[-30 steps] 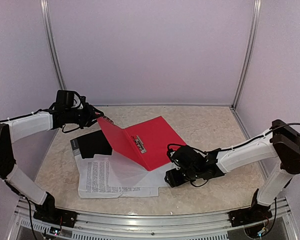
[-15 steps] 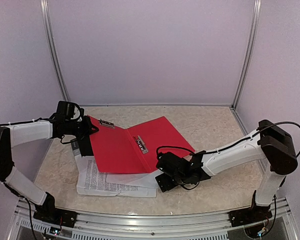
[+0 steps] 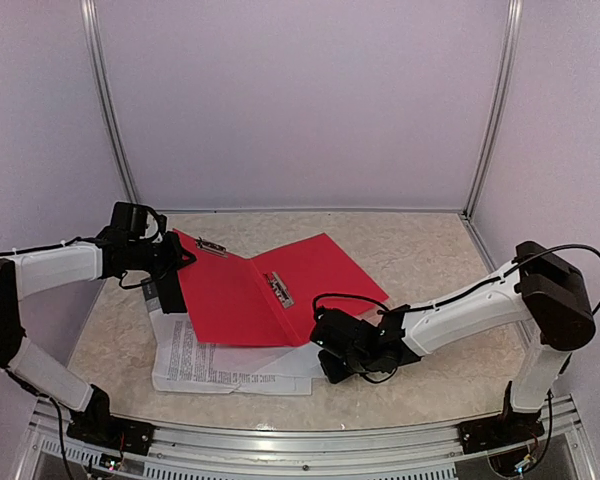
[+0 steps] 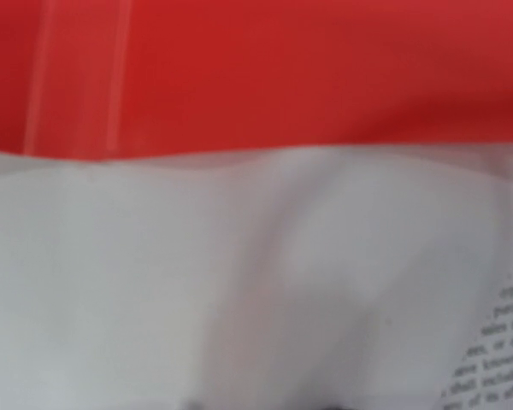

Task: Put the files into the folder
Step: Pick up the file from the center of the board.

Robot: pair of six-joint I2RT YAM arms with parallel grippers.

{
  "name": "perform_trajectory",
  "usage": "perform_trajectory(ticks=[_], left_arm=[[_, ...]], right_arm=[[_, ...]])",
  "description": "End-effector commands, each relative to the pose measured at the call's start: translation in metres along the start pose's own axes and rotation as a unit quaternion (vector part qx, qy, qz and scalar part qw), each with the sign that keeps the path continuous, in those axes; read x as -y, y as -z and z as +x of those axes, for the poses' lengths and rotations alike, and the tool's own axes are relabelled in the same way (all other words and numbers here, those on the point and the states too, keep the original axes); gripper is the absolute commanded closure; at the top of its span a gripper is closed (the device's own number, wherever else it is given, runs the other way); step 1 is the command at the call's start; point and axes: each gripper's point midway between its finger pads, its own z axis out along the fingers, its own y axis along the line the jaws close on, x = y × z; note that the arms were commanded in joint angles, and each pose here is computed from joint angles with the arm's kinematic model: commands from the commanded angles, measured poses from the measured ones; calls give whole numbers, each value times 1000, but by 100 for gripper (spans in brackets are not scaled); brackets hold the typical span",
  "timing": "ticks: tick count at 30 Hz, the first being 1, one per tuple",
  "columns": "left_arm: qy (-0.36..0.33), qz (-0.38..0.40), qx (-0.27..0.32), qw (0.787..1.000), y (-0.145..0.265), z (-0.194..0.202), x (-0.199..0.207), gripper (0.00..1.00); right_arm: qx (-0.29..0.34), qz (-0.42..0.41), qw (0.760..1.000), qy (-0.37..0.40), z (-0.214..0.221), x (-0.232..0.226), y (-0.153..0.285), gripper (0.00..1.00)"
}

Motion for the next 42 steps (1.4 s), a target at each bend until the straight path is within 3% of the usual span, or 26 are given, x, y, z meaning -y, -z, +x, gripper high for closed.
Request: perform_trajectory(ticks=[1,10,19,36,42], left_arm=[[-15,-10,14,1000,6,-3,-3,100],[-20,-12,18,1000,7,-5,-3,100],[-25,-12,16,999,7,-6,-1,100],[-38,12,21,999,12,-10,11,100],[-41,19,19,999,12,-10,15,100]], right_arm=[[-96,53,994,30,60,32,-2,71],[-94,63,993,23,60,39,5,100],[-77,83,994,15,43,48,29,100],[-45,101,993,-36,23,85,119,100],[-48,129,990,-29,22,102,120,100]])
